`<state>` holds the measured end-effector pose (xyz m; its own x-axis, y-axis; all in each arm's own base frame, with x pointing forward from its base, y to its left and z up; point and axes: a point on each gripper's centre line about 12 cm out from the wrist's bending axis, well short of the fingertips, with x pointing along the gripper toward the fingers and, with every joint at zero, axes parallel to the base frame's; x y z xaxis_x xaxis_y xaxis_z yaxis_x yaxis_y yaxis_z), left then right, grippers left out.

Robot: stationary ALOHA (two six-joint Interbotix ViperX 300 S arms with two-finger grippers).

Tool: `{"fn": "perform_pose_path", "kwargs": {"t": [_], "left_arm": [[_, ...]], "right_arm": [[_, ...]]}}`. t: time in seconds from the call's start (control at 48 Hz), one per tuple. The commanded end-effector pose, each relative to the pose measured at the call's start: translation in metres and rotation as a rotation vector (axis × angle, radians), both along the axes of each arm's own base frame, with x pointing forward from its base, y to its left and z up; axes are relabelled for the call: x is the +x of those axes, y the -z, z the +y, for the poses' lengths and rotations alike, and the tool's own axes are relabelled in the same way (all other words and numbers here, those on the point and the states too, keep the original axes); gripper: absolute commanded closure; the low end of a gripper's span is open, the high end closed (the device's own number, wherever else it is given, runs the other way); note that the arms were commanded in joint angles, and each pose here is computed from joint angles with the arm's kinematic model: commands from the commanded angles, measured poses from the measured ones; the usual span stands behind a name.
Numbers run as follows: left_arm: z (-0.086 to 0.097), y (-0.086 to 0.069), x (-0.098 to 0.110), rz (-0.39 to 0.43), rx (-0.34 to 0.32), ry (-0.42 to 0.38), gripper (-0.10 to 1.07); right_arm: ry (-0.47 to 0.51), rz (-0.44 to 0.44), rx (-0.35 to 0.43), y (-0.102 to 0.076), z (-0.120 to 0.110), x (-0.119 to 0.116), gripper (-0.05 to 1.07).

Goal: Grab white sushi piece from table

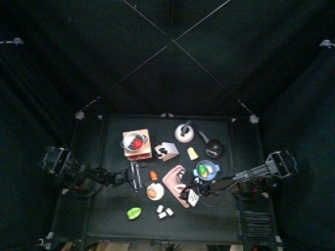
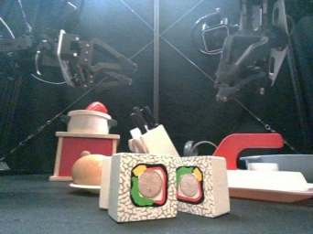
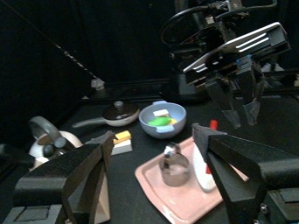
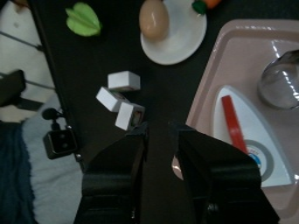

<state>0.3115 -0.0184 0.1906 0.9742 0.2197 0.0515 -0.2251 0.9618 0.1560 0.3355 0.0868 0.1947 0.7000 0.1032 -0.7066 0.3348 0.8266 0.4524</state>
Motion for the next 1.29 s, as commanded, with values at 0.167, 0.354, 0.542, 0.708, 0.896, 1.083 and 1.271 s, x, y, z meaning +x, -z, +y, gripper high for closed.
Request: {"fn": "perform_pose_path", "kwargs": {"t": [0.167, 0.354, 0.542, 0.708, 0.896, 1.083, 1.271], "left_arm": [[-0.010, 0.012, -0.005, 0.121, -0.074, 0.029, -0.05], [-0.016, 0.023, -0.006, 0.220, -0.118, 0.049, -0.05], [-0.021, 0.027, -0.004, 0.267, -0.132, 0.073, -0.05], [-0.022, 0.028, -0.004, 0.274, -0.135, 0.076, -0.05], [-0.022, 0.028, -0.005, 0.276, -0.134, 0.076, -0.05], [-0.021, 0.028, -0.005, 0.277, -0.134, 0.076, -0.05], [-0.021, 0.028, -0.005, 0.277, -0.135, 0.075, -0.05]], "right_arm": [[-0.032, 0.136, -0.098, 0.013, 0.037, 0.036, 0.28], [-0.042, 0.203, -0.148, 0.025, 0.056, 0.051, 0.24], [-0.048, 0.231, -0.179, 0.028, 0.067, 0.062, 0.18], [-0.058, 0.219, -0.188, 0.026, 0.074, 0.068, 0.13], [-0.057, 0.229, -0.193, 0.034, 0.077, 0.077, 0.13], [-0.051, 0.253, -0.199, 0.046, 0.077, 0.081, 0.13], [-0.043, 0.278, -0.202, 0.054, 0.076, 0.081, 0.14]]}}
